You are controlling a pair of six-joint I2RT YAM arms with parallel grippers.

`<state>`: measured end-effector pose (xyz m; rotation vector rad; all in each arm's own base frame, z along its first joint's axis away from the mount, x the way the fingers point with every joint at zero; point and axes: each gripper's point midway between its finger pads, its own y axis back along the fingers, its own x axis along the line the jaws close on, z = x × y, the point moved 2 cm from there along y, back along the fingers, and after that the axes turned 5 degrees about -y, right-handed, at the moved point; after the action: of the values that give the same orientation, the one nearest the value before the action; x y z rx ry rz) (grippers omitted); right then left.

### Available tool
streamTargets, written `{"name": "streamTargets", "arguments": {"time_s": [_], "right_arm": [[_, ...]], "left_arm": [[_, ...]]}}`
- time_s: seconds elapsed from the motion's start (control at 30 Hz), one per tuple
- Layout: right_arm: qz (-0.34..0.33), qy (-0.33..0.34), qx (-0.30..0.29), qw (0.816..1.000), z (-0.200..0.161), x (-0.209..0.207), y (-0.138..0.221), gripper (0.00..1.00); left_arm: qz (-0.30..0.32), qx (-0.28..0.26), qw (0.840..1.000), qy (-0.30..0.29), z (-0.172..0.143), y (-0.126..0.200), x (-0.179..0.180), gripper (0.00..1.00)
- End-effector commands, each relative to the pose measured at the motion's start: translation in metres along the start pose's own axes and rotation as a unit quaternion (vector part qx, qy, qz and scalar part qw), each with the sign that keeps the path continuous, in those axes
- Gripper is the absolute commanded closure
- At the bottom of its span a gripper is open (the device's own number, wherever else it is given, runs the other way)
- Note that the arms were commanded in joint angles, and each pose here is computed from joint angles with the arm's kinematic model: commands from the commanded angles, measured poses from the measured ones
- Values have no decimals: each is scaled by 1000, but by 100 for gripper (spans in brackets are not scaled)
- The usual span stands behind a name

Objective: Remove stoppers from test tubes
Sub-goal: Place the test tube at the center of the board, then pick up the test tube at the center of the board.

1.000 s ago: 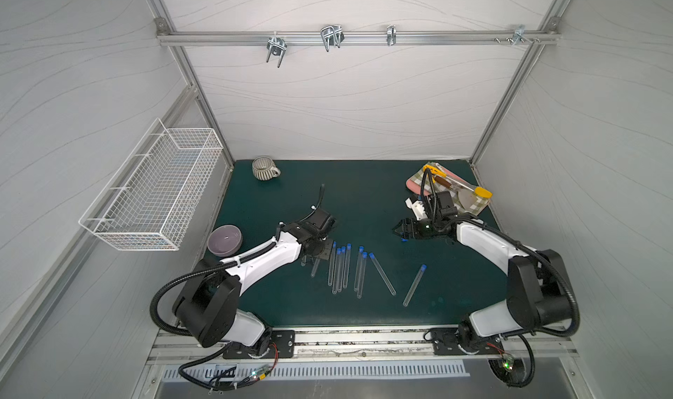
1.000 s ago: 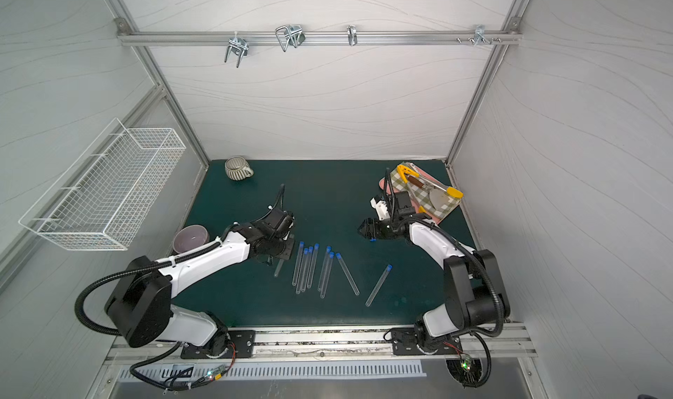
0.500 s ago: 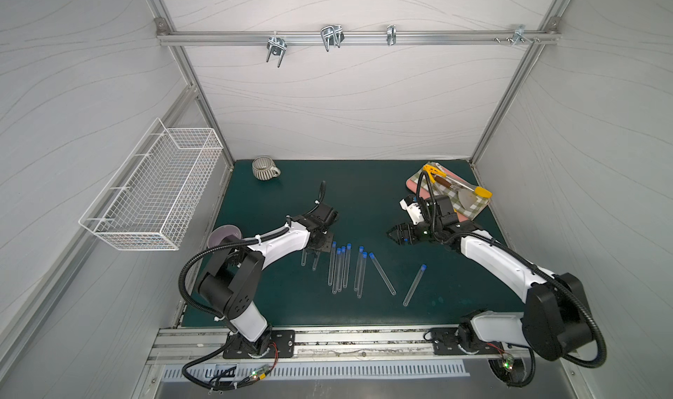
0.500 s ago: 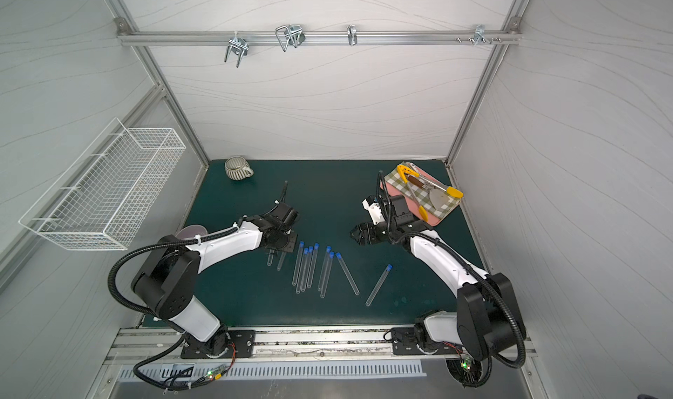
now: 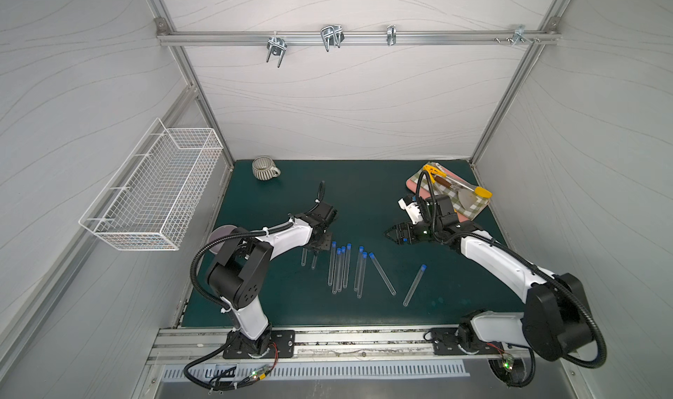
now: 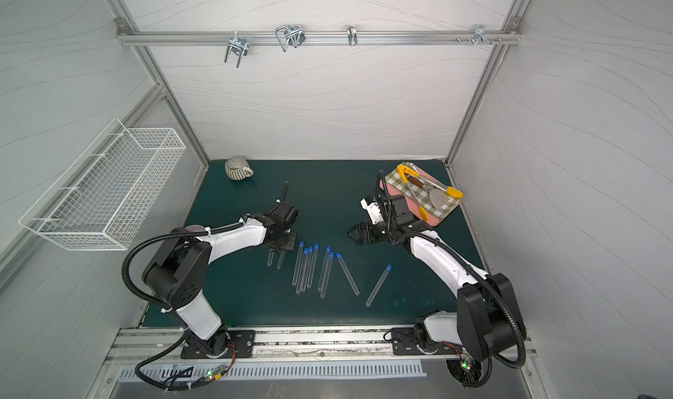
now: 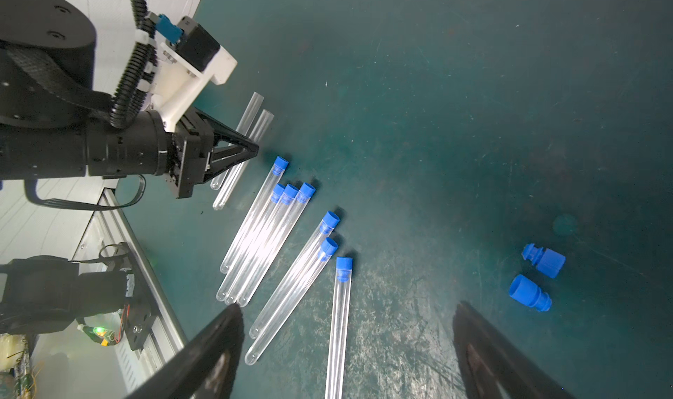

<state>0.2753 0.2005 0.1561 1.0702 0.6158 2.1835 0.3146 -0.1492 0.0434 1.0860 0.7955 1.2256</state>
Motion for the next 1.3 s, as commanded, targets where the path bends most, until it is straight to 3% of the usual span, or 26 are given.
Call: {"name": "streamTargets", "arguments": {"time_s": [0.0, 0.4, 0.67, 0.87, 1.07, 1.27], "right_arm": [[14, 0, -7, 1000, 0, 3, 5, 10], [16, -3, -14, 1000, -2, 10, 21, 10], [31, -13, 6, 999, -24, 19, 33, 8], [42, -21, 14, 999, -43, 25, 33, 7], [54, -21, 26, 998, -50, 31, 30, 6], [81, -16, 36, 996, -54, 42, 25, 2]], "left_arm": [[7, -16, 1000, 17, 16, -1, 2, 82], [3, -39, 999, 13, 28, 25, 4, 56], [-23, -67, 997, -11, 12, 68, -14, 55], [-68, -74, 995, -3, -8, 82, -32, 54], [-89, -75, 993, 0, -11, 80, -44, 55], [-85, -55, 995, 6, -17, 58, -48, 59]]}}
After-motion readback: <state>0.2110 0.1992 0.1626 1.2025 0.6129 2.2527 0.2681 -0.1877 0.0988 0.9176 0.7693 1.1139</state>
